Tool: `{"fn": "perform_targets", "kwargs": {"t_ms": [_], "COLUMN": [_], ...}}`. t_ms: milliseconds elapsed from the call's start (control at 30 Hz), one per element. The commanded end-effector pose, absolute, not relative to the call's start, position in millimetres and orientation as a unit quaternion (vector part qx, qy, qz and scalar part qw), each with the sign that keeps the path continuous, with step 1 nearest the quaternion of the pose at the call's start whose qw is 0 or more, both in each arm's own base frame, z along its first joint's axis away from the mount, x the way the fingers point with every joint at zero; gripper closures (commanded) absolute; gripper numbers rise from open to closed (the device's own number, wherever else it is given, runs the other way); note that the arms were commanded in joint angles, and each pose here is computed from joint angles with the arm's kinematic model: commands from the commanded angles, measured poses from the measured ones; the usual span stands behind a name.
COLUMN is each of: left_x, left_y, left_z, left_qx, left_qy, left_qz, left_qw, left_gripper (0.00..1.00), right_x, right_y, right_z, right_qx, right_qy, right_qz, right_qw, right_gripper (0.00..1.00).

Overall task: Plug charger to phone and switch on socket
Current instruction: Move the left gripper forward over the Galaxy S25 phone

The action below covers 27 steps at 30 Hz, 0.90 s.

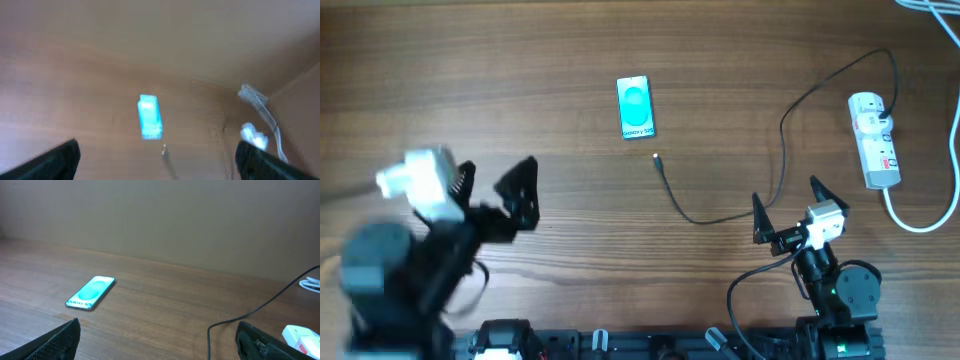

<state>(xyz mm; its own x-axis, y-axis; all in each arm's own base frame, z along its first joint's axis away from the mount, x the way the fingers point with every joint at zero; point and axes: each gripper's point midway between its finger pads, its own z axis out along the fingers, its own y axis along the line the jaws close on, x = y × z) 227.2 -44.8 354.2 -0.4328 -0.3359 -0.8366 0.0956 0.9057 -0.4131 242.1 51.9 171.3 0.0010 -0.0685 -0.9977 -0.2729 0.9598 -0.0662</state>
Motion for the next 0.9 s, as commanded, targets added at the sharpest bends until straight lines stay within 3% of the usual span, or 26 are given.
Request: {"fn": "perform_targets", "kwargs": {"t_ms": [0,100,300,500,533,633,667,700,867], "left_x": [269,296,344,394,402,416,417,419,424], "left_y": [-49,-49,-57,-63,-64,-80,-83,-86,-116], "left_z": [378,361,253,204,199,181,173,168,134], "left_qx": [-0.056,-0.078,-0.173,-0.236,-0.240,-0.219,-0.213,-0.207,-0.197], "left_qy": [0.877,0.925,0.963,0.949,0.947,0.952,0.956,0.960,0.972], "left_qz": [-0.186,-0.177,-0.180,-0.198,-0.200,-0.199,-0.185,-0.171,-0.094], "left_qw": [0.440,0.328,0.099,0.065,0.070,0.077,0.076,0.079,0.084], "left_gripper": [0.00,0.00,0.00,0.00,0.25,0.69,0.89,0.96,0.96], "right_x": [242,242,242,242,242,242,242,242,242], "right_y": [52,52,52,52,52,52,52,52,52], "right_z": [172,172,172,172,172,172,172,172,172], "right_qx": [-0.125,-0.125,-0.125,-0.125,-0.125,-0.125,-0.125,-0.125,-0.125], "right_qy": [0.701,0.701,0.701,0.701,0.701,0.701,0.701,0.701,0.701], "right_qz": [0.072,0.072,0.072,0.072,0.072,0.072,0.072,0.072,0.072], "right_qw": [0.699,0.699,0.699,0.699,0.699,0.699,0.698,0.699,0.699], "right_gripper": [0.00,0.00,0.00,0.00,0.00,0.00,0.00,0.00,0.00]}}
